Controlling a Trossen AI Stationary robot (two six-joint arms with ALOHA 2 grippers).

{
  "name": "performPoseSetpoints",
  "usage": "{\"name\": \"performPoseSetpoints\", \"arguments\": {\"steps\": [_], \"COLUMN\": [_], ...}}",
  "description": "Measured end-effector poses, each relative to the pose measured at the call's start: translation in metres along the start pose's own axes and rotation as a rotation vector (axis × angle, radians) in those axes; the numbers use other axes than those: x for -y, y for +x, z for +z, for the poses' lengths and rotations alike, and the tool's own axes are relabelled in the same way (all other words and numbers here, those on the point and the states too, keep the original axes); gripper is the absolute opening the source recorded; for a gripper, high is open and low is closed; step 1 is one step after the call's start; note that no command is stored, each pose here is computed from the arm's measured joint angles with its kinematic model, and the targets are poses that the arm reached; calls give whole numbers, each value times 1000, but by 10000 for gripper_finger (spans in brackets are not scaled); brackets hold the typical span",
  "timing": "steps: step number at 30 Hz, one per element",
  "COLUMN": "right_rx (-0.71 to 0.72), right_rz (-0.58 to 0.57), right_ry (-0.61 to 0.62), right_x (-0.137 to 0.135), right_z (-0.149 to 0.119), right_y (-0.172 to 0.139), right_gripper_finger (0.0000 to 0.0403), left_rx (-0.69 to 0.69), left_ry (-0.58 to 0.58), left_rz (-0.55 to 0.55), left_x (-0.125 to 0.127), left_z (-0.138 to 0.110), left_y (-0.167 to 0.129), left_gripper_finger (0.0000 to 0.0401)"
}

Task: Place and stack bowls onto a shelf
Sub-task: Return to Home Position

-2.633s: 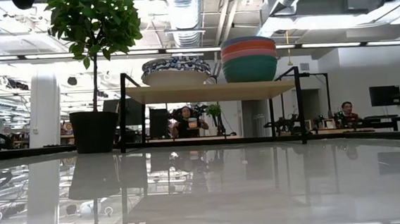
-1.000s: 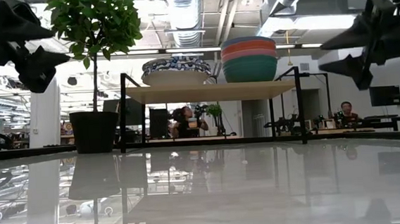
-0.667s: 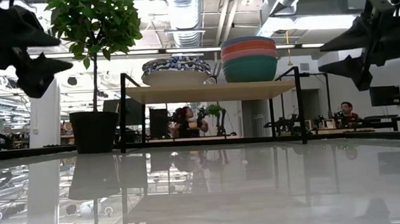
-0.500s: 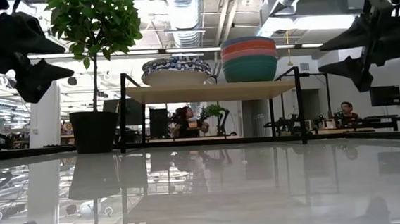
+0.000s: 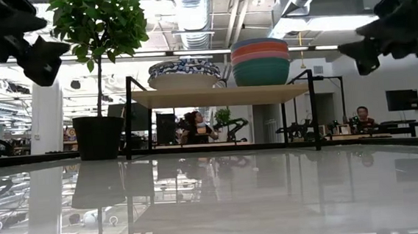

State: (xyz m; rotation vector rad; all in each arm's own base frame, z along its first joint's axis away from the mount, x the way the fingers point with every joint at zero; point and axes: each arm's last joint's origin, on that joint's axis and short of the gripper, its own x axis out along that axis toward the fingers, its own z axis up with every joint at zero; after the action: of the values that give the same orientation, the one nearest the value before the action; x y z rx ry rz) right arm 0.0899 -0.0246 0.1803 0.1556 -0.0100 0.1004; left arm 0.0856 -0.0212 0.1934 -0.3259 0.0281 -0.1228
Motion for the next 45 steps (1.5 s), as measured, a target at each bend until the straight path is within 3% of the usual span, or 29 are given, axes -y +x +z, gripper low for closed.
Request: {"name": "performPoseSetpoints", "arguments": {"steps": [5, 12, 15, 22, 34, 42, 45], "right_rx": [0, 44, 72, 135, 172, 92, 52], "right_rz": [-61, 198, 188, 93, -36, -104, -135], "right_ry": [84, 305, 318, 247, -73, -79, -38], "right_x": [2, -6, -12, -28, -37, -30, -27], "right_z": [-1, -2, -1, -2, -3, -10, -14], "right_y": [0, 3, 5, 10, 10, 11, 11], "right_gripper_finger": [265, 265, 265, 265, 265, 265, 265], "left_rx": [19, 11, 11, -1, -34, -30, 26], "left_ry": [-15, -10, -9, 0, 10, 20, -6], "left_rz": [-22, 2, 1, -42, -55, 32, -18], "left_x": [1, -1, -3, -6, -20, -34, -38], "left_z": [2, 1, 2, 3, 5, -2, -7], "left_y": [0, 0, 1, 1, 0, 1, 4], "left_gripper_finger": [203, 203, 203, 203, 203, 203, 203]}}
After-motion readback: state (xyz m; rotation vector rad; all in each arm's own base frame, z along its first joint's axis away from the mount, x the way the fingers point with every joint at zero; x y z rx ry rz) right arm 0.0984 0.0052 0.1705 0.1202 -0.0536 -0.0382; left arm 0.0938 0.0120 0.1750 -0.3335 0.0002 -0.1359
